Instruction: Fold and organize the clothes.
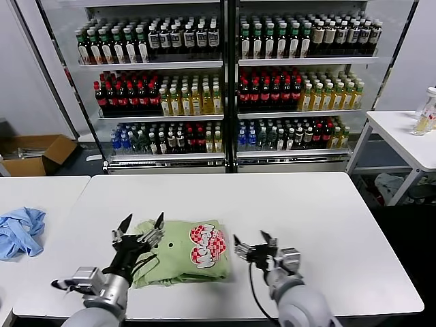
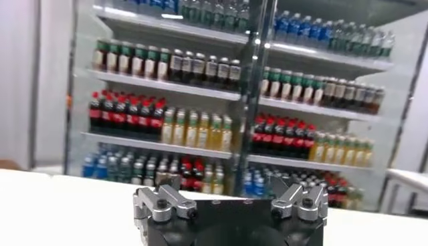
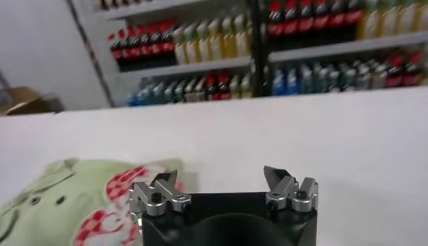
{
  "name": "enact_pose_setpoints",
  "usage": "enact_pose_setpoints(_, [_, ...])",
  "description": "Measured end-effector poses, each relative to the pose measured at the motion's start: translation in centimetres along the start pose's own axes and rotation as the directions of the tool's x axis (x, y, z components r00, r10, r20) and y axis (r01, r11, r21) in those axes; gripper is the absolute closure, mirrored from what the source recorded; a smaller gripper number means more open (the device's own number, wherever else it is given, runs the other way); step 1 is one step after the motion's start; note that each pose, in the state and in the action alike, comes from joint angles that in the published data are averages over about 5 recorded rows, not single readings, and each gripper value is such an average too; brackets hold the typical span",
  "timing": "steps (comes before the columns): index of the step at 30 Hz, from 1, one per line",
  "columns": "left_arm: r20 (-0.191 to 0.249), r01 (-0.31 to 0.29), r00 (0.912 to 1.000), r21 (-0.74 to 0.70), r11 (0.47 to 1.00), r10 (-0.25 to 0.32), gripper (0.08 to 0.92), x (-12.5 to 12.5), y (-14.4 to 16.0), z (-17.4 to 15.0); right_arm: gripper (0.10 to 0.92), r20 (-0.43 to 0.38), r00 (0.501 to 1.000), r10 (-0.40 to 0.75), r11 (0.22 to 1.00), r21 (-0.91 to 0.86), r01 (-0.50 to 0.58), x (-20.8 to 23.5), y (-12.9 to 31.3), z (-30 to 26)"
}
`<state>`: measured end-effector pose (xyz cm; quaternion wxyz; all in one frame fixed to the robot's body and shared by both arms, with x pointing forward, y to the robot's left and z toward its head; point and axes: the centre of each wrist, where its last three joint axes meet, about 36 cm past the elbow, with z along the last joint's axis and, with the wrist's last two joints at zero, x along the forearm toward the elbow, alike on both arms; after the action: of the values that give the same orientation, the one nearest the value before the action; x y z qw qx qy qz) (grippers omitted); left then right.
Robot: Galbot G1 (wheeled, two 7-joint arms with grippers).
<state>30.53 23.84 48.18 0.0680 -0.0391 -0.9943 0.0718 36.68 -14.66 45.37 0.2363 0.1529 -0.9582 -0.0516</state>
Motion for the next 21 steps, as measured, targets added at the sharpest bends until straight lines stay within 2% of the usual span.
enact_pose_setpoints(12, [-0.006,0.073,0.9972,-0.091,0.993,-0.074,0.177,1.7,2.1,0.1,0.200,-0.116,0.990,-0.076,0.997,-0.007,0.075,-6.2,2.3,1.6])
enact_pose_setpoints(15, [-0.010,0.084,0.9963,-0.106,0.991,-0.085,0.177,1.9,2.5,0.2,0.242,-0.135,0.987,-0.088,0.996,-0.015,0.087,-7.0,2.5,1.9])
enact_pose_setpoints(21, [-0.016,0.097,0.9949,-0.123,0.988,-0.099,0.177,1.9,3.0,0.4,0.411,-0.150,0.982,-0.115,0.993,-0.032,0.111,-7.8,2.8,2.0])
